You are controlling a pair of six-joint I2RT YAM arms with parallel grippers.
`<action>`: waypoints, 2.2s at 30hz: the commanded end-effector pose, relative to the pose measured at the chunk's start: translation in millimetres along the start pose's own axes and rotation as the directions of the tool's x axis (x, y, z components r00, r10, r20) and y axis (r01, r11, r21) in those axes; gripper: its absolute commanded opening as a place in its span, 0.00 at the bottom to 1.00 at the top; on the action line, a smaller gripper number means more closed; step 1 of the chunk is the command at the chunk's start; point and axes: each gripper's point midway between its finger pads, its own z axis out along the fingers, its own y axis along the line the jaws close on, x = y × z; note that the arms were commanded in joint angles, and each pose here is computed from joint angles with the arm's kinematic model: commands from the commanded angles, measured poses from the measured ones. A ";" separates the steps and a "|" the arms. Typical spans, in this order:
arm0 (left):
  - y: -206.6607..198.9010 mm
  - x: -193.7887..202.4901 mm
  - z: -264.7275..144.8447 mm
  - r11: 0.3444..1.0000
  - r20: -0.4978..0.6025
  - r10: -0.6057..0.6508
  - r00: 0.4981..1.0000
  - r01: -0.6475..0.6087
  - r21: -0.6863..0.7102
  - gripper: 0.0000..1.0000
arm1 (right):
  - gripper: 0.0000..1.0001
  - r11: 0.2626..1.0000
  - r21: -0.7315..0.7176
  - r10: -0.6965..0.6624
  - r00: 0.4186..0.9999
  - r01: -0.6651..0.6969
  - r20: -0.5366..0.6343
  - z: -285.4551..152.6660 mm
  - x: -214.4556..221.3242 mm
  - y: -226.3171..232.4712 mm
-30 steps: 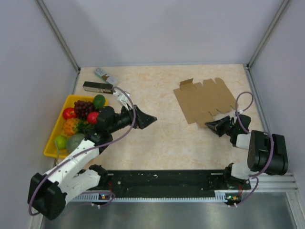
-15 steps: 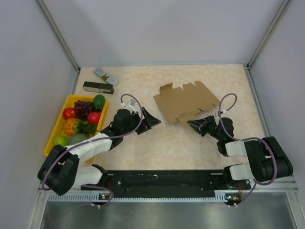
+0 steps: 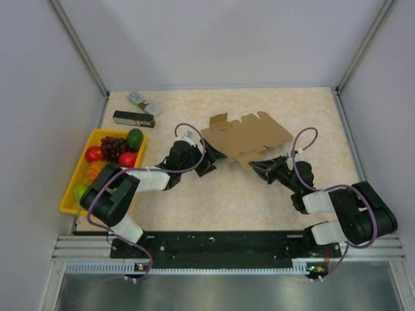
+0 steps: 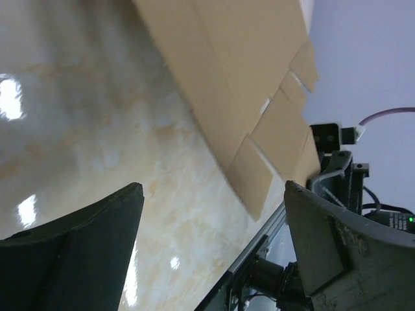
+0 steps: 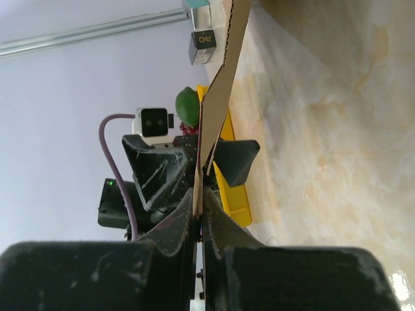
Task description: Fold the paper box
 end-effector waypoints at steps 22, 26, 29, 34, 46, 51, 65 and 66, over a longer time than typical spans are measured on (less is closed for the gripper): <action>-53.1 -58.4 -34.0 0.891 0.189 0.453 0.871 -0.451 -0.059 0.00 | 0.57 0.796 0.055 -0.574 0.781 0.603 -0.247 -38.5 51.5 5.5; -84.7 -66.5 -57.4 0.785 0.177 0.616 0.767 -0.616 -0.065 0.00 | 0.62 0.612 0.063 -0.752 0.604 0.788 -0.264 -64.5 43.8 31.1; -105.1 -66.1 -77.9 0.703 0.128 0.710 0.693 -0.709 -0.060 0.00 | 0.63 0.495 0.019 -0.842 0.485 0.869 -0.235 -74.6 41.7 69.8; -146.8 -71.5 -123.0 0.573 0.154 0.814 0.561 -0.818 -0.048 0.00 | 0.63 0.298 -0.115 -0.950 0.281 0.948 -0.138 -70.3 44.5 150.1; -198.2 -81.8 -224.9 0.228 0.163 0.965 0.205 -0.964 -0.134 0.00 | 0.68 -0.163 -0.293 -0.981 -0.123 0.942 0.151 -82.1 66.2 357.7; -191.5 -78.5 -239.6 0.115 0.112 0.989 0.100 -0.984 -0.138 0.00 | 0.69 -0.243 -0.396 -0.959 -0.157 0.885 0.238 -88.1 88.1 407.6; -174.6 -42.2 -230.7 -0.036 0.073 0.997 -0.033 -0.998 0.051 0.00 | 0.80 -0.238 -0.573 -0.971 -0.194 0.784 0.138 -53.6 118.8 379.0; -175.1 -39.9 -230.5 -0.042 0.079 0.996 -0.037 -0.997 0.063 0.00 | 0.80 -0.232 -0.580 -0.972 -0.199 0.781 0.122 -51.9 119.4 373.7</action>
